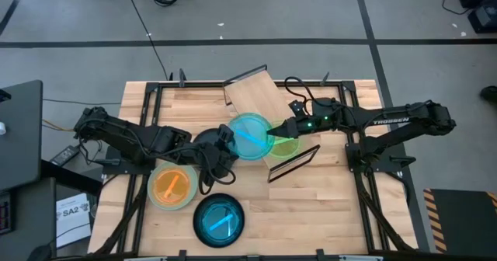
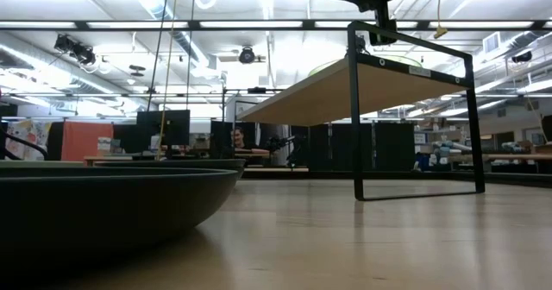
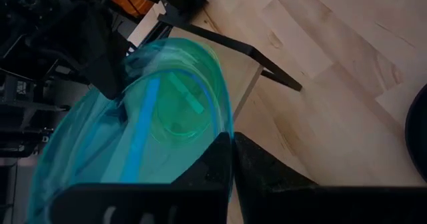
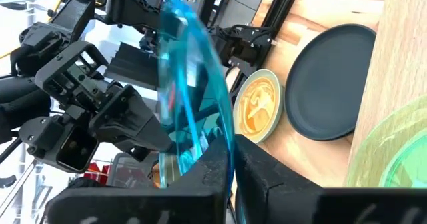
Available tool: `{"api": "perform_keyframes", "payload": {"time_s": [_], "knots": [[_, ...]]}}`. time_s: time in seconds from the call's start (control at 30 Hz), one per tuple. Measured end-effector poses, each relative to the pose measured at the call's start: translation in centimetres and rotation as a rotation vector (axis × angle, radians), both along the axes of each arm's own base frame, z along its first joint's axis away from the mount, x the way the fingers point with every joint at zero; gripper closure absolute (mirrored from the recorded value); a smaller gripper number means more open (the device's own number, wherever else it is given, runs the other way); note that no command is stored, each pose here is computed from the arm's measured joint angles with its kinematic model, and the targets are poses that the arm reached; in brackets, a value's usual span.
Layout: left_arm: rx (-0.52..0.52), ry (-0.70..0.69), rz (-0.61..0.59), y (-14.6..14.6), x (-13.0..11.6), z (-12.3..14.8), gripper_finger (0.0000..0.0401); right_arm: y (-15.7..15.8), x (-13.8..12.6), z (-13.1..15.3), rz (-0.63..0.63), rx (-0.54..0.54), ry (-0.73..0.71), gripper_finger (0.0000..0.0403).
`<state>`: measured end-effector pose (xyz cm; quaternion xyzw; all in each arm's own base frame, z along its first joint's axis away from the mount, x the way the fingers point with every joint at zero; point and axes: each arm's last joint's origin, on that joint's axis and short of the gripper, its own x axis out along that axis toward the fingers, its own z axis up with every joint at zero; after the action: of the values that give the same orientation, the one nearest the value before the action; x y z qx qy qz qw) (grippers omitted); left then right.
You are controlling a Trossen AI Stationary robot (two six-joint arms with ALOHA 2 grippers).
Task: Place and stack plates onto a shelf
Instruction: Stack the top transparent blue plate on top of the transparent green plate on the shelf
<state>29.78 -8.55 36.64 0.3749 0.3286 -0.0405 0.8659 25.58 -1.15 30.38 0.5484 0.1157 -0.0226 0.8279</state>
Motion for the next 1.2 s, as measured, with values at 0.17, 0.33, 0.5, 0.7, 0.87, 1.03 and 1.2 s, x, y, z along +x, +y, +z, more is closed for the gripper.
{"api": "perform_keyframes", "payload": {"time_s": [0.17,0.33,0.5,0.7,0.87,1.03,1.2], "knots": [[-0.003,-0.010,0.001,0.0,0.1,0.1,0.0337,0.0,0.0,0.0,0.005,-0.024,-0.002,0.0387],[-0.011,-0.039,0.004,0.0,0.2,0.3,0.0293,0.0,0.0,0.0,0.013,-0.050,-0.005,0.0390],[-0.027,-0.087,0.004,-0.2,0.5,0.7,0.0258,0.0,0.0,0.0,0.022,-0.085,-0.009,0.0390],[-0.047,-0.140,0.005,-0.2,0.8,1.1,0.0234,-0.9,-0.2,0.2,-0.001,-0.131,-0.020,0.0391],[-0.054,-0.156,0.004,-0.3,0.9,1.2,0.0232,-2.1,-1.1,0.5,-0.037,-0.161,-0.012,0.0391],[-0.062,-0.159,0.007,-0.3,0.9,1.3,0.0232,-3.0,-2.4,0.6,-0.051,-0.170,0.044,0.0391],[-0.104,-0.167,0.035,-0.3,0.9,1.3,0.0232,-3.4,-4.2,0.8,-0.023,-0.156,0.094,0.0392]]}}
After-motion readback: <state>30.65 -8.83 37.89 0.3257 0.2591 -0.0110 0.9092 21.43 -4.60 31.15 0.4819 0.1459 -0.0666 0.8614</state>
